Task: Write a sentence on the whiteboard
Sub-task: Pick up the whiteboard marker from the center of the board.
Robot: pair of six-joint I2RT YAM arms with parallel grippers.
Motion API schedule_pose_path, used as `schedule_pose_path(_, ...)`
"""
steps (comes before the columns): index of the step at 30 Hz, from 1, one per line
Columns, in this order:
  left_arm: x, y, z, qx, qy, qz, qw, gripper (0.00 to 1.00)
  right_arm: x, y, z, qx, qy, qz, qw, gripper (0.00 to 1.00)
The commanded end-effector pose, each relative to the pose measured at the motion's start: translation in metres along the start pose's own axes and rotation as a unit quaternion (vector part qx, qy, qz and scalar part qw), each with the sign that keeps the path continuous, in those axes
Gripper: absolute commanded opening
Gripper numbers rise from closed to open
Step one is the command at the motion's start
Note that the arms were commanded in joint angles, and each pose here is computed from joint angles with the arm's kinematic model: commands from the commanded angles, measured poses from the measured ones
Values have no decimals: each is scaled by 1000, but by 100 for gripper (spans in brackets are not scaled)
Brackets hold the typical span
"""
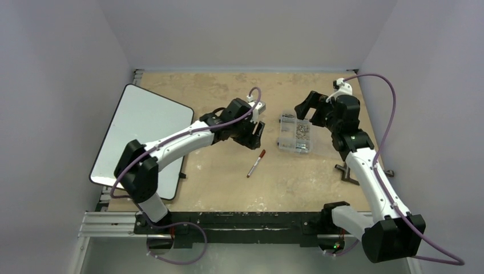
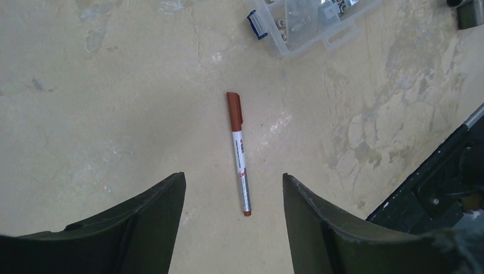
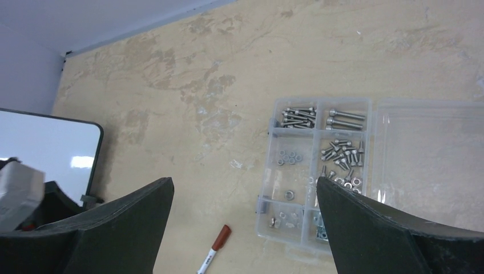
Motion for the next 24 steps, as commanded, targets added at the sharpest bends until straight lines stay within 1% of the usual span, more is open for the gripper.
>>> schedule_pose_path(1, -17, -20, 17, 15, -14, 31, 999, 61, -4, -4, -8, 10, -14, -28, 999, 99)
schedule_pose_path(11, -1, -12, 68, -6, 32, 32, 999, 61, 6, 3, -14, -10, -34, 16, 999, 99)
schedule_pose_path(20, 9, -5, 94, -22, 58, 39, 997, 53, 12, 1, -16, -5, -25, 16, 1000, 99)
schedule_pose_path(24, 17, -1, 104, -40, 69, 49, 996, 46, 14, 1, -16, -5, -21, 16, 1000, 99)
Point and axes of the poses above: each gripper's point midway between its finger pads, its own z axis out along the fingers, its own y axis along the line the jaws close on, x = y × z, the point moved 3 cm from there along -z, back along the fingers, and after that the axes turned 15 degrees about -z, right-handed, at the moved point
